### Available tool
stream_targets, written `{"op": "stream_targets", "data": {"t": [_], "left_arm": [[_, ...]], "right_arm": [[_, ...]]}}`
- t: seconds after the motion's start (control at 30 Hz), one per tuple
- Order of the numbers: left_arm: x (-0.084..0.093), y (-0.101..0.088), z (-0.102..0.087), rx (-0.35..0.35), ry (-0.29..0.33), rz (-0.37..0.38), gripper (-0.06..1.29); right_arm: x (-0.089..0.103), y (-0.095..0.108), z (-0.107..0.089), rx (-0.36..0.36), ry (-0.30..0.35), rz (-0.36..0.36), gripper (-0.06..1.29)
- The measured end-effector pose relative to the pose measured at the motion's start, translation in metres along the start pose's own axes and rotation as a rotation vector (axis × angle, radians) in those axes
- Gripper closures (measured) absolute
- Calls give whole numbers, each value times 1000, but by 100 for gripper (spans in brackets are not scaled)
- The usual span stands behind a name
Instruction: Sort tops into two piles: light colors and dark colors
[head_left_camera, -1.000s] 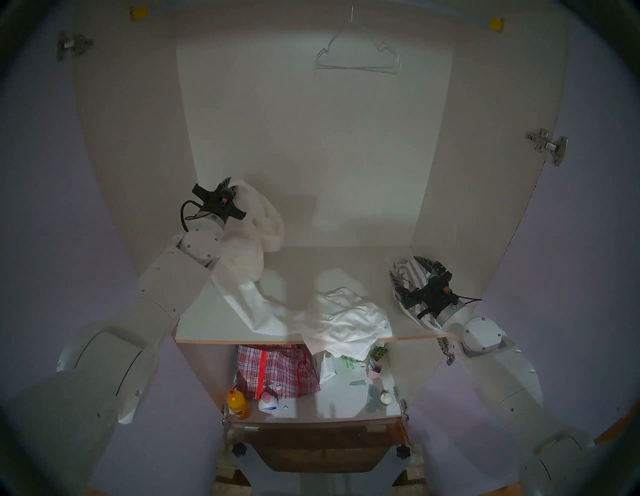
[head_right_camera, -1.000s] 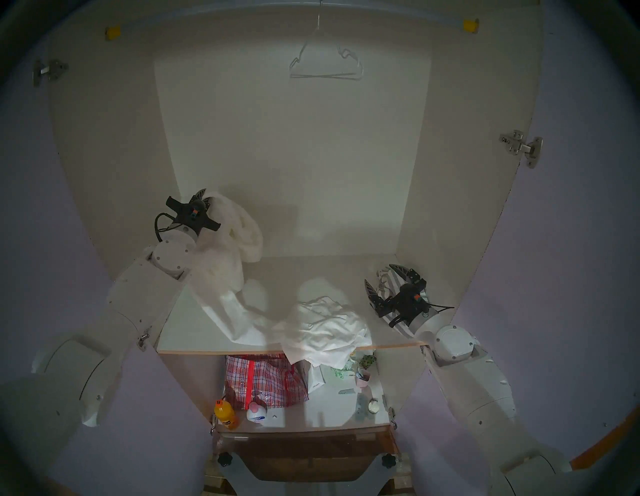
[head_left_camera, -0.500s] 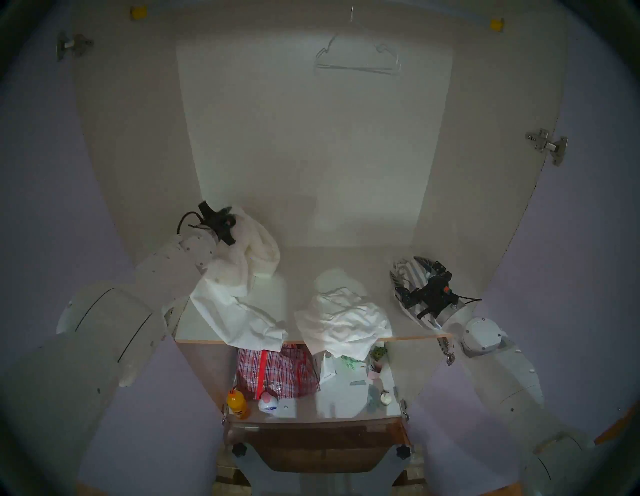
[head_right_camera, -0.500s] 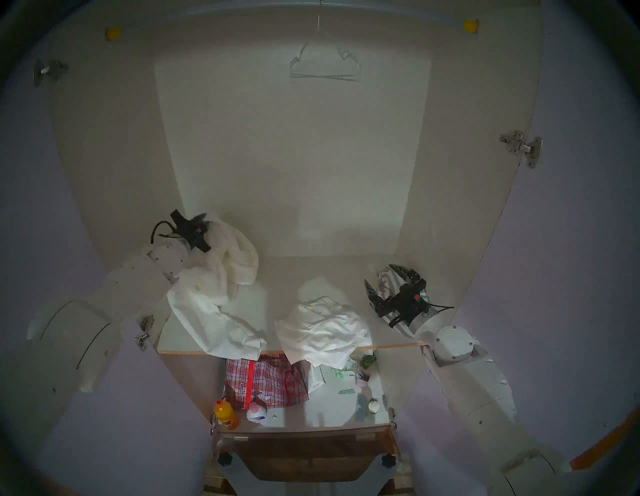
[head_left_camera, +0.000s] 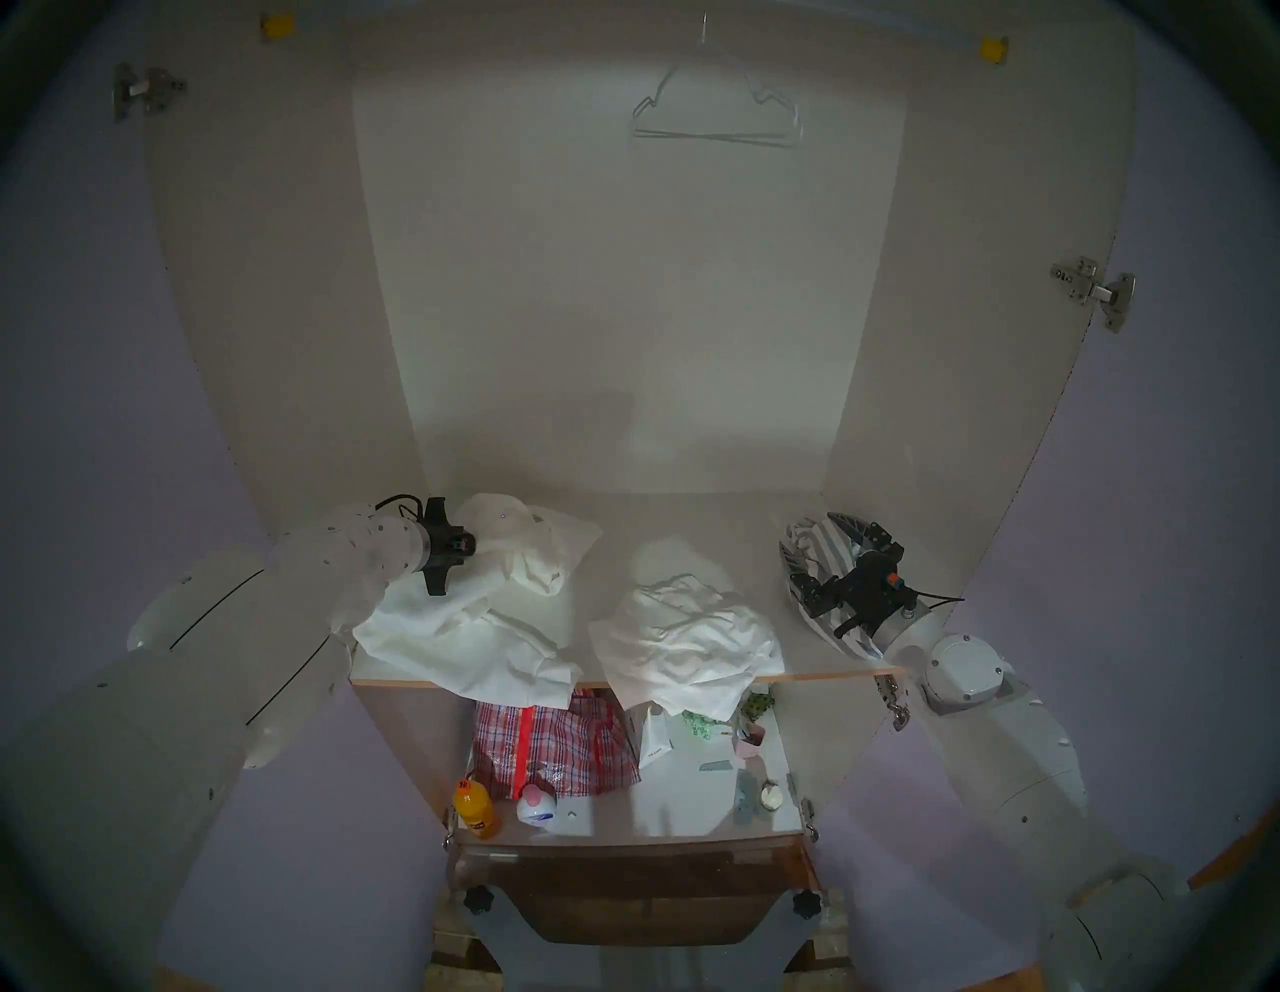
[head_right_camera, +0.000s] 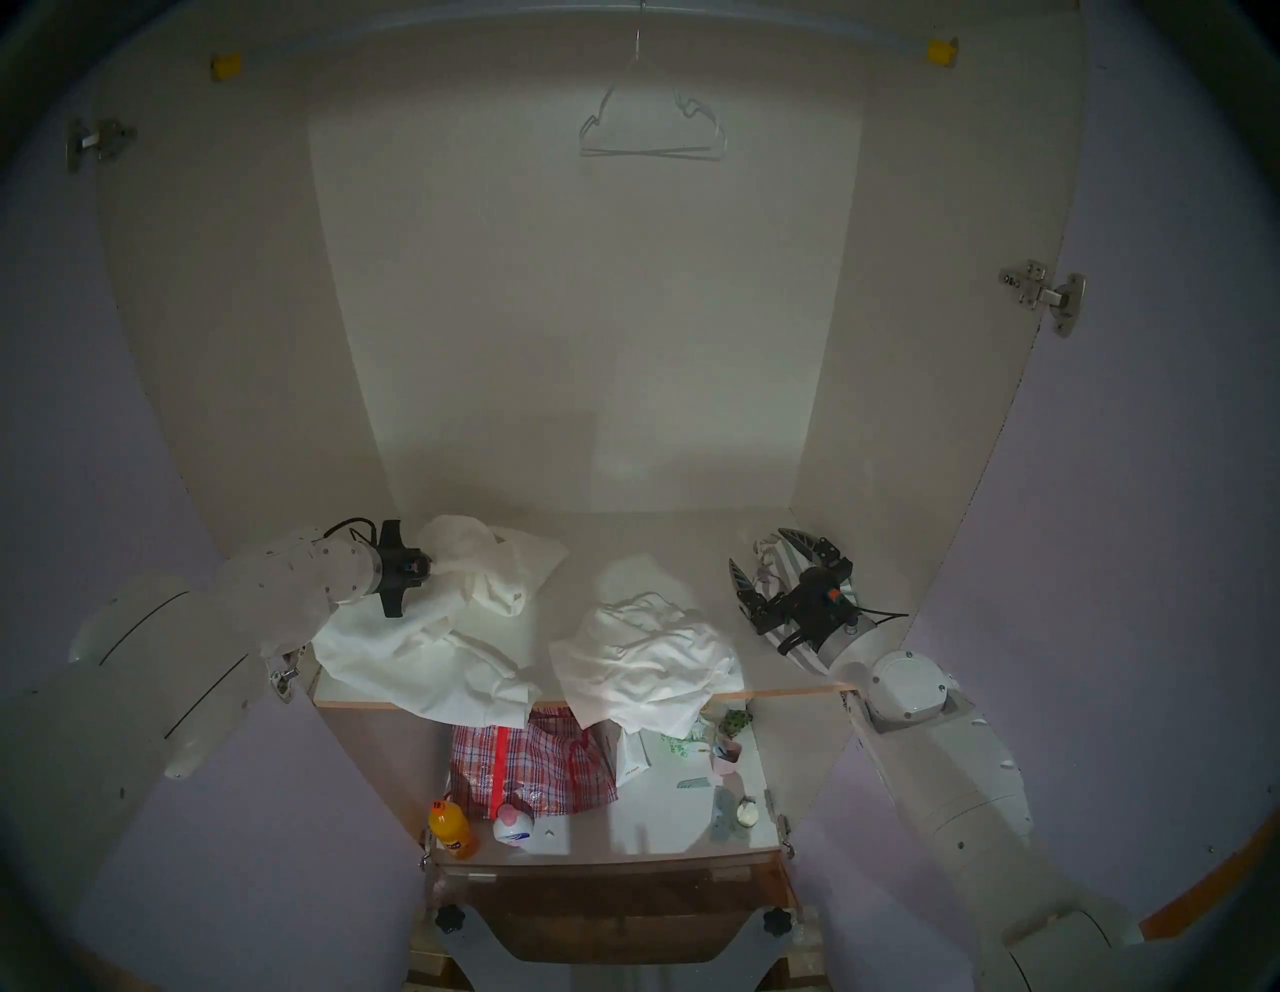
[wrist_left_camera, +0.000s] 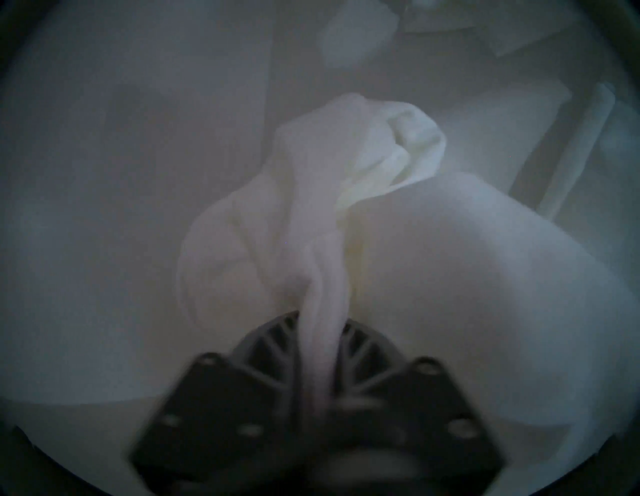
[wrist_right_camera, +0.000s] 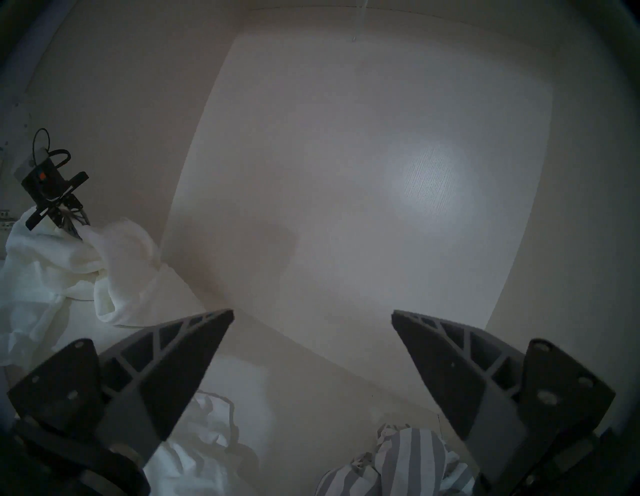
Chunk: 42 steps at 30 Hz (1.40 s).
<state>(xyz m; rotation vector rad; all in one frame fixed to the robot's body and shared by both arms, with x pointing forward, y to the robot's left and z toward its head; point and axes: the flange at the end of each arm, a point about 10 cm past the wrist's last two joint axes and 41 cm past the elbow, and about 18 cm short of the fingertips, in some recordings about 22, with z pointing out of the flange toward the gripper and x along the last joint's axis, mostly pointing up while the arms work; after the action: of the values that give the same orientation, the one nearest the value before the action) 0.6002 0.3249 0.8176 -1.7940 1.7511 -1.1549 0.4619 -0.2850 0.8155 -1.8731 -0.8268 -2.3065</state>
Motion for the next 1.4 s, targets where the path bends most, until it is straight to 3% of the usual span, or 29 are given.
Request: {"op": "stream_targets", "data": {"t": [0.2,0.37,0.53,0.63,0.77,0.97,1.23,1.4], "left_arm": [[72,-15,16,-24,240,-219,-1],[91,-17,13,-72,389,-360,-1],[84,-6,12,-71,407,-324,-1],[85,-3,12,-57,441,-354,-1],[100,40,21,-194,494,-330,-1],[109,95,30,-229,561,-311,-1],[126,133,39,-222,593,-319,-1],[132,135,42,-229,587,-266,-1]], "right_arm": [[0,0,0,0,-1,0,-2],[0,0,0,0,1,0,-2],[0,0,0,0,1,0,-2],[0,0,0,0,1,0,-2],[0,0,0,0,0,0,-2],[0,1,-1,-4,1,4,-2],[0,1,-1,-6,2,5,-2],[0,1,-1,-7,3,5,-2]]}}
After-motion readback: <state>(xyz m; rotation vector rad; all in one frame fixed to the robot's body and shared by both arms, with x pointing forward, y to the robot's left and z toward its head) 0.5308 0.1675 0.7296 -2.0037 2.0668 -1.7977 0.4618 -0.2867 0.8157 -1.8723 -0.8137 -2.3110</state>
